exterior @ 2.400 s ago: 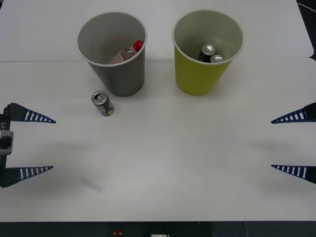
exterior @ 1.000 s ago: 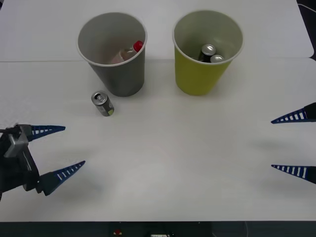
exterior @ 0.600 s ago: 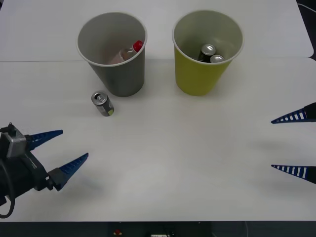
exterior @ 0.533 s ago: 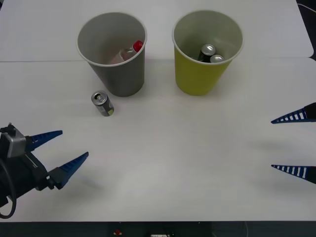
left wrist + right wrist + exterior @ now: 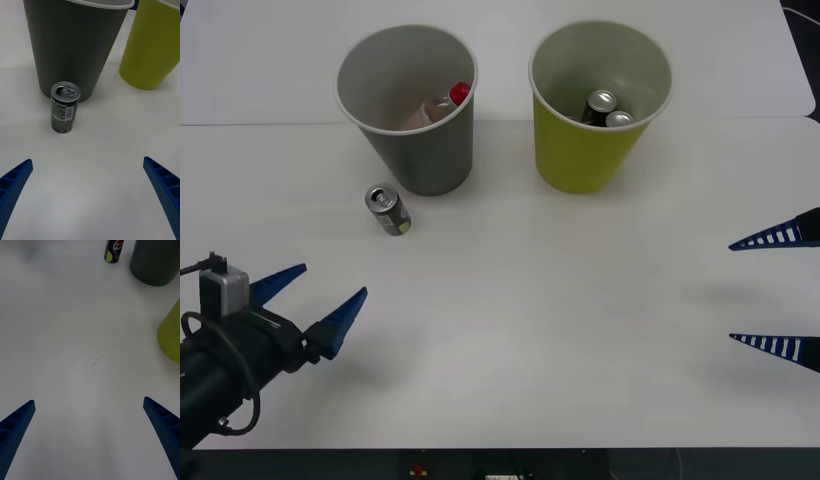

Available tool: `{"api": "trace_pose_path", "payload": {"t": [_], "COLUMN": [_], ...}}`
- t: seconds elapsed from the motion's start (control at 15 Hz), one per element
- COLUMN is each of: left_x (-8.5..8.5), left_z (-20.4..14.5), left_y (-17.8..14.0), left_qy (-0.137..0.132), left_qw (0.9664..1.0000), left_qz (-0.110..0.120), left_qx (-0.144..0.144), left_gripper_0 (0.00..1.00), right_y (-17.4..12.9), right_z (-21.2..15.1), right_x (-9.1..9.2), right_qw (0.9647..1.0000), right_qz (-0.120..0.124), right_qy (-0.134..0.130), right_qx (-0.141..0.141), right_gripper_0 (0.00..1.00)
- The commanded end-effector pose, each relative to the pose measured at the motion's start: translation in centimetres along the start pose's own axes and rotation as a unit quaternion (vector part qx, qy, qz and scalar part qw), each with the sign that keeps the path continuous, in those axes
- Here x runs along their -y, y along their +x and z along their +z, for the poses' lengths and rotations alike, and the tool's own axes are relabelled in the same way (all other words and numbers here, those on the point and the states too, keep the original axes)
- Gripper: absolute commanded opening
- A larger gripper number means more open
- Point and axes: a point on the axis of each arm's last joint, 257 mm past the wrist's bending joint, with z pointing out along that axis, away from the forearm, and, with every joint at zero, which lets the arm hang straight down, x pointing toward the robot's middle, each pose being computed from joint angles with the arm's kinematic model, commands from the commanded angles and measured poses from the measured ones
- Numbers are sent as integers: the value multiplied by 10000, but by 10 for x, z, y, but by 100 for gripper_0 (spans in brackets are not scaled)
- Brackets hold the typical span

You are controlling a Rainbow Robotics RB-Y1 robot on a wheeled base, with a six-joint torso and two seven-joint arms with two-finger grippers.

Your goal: Put the can into the green bin and the plastic bottle into the gray bin

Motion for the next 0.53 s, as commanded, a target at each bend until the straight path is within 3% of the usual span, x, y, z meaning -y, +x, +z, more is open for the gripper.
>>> {"api": "trace_pose_path", "payload": {"t": [0.07, 0.53], "left_x": [-1, -5], "left_z": [23, 76], "left_y": [7, 18], "left_qy": [-92, -145], "left_qw": [9999, 9996], "left_qz": [-104, -90], "left_qx": [101, 220], "left_gripper_0": [100, 100], "right_y": [0, 0], "right_z": [0, 0], "right_x": [0, 0], "right_qw": [10000, 10000], "right_qz": [0, 0], "right_qy": [0, 0], "right_qx": [0, 0], "right_gripper_0": [100, 100]}}
